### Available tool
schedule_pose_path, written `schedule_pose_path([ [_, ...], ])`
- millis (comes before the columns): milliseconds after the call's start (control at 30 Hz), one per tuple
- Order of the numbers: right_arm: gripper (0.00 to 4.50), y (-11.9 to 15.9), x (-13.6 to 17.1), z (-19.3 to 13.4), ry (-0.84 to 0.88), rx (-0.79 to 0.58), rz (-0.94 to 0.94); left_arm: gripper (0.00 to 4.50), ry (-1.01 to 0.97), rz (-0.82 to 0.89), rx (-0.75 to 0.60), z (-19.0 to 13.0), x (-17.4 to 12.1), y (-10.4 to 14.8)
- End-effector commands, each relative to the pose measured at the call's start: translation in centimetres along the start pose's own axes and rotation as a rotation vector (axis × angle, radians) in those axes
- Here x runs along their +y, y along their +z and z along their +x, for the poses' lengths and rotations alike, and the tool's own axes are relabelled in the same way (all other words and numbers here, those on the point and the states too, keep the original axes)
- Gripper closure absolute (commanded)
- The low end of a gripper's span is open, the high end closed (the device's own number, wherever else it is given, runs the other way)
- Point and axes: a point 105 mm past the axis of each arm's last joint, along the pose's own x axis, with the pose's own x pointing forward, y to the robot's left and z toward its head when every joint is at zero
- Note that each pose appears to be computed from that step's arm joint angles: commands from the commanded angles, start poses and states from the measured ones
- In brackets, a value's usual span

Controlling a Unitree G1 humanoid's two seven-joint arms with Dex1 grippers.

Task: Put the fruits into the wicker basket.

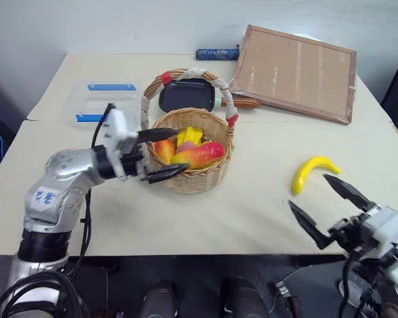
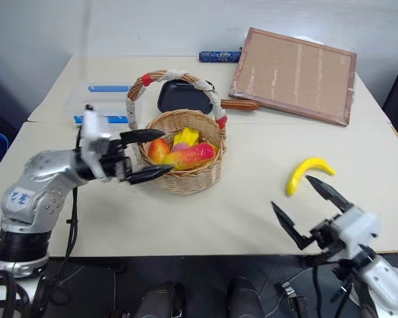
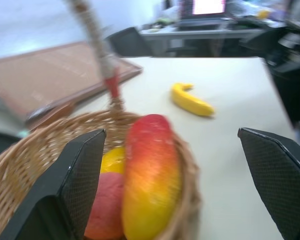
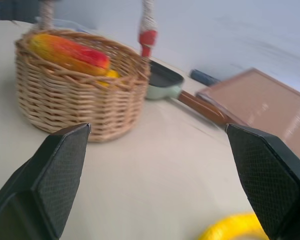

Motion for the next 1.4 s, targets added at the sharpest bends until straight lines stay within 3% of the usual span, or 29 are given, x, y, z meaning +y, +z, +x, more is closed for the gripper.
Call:
schedule_pose_path([
  [33, 0.00, -1.6, -1.7, -4.4, -0.152, 0.105, 0.003, 0.05, -0.089, 0.087, 0.049, -3.2, -1.0, 0.2],
  [167, 0.00, -3.7, -1.7, -6.9, -0.220, 0.213, 0.036, 0.05, -0.077, 0.047, 0.077, -5.7, -1.4, -1.6],
  [267, 0.00, -4.5, -2.0, -6.6, -0.249, 0.281, 0.042, 0.05, -0.097, -0.016, 0.067, -5.6, -2.2, -1.9],
  [467, 0.00, -3.9, -4.4, 0.1, -0.257, 0.362, 0.167, 0.05, -0.080, -0.031, 0.007, -3.9, -3.1, -1.6],
  [633, 0.00, -5.3, -6.9, 5.5, -0.363, 0.498, 0.322, 0.05, -0.064, -0.052, -0.024, -2.5, -4.0, -1.5],
  [833, 0.00, -7.1, -8.0, 8.2, -0.486, 0.642, 0.361, 0.05, -0.047, -0.053, -0.022, -2.5, -4.6, -1.1],
  [933, 0.00, -7.7, -7.5, 9.8, -0.475, 0.649, 0.434, 0.05, -0.021, -0.048, -0.011, -2.9, -4.7, -1.0],
  [1067, 0.85, -7.8, -5.8, 11.4, -0.377, 0.660, 0.466, 0.00, -0.002, -0.052, 0.001, -3.2, -5.1, -1.1],
  [1233, 2.50, -8.5, -5.4, 11.7, -0.343, 0.694, 0.450, 0.00, 0.015, -0.057, 0.005, -3.3, -5.2, -1.2],
  [1300, 3.17, -8.0, -6.1, 11.9, -0.340, 0.655, 0.413, 0.00, 0.022, -0.058, 0.007, -3.4, -5.2, -1.2],
  [1400, 4.23, -4.9, -6.2, 12.6, -0.196, 0.465, 0.329, 0.00, 0.043, -0.072, 0.009, -3.7, -5.2, -1.3],
])
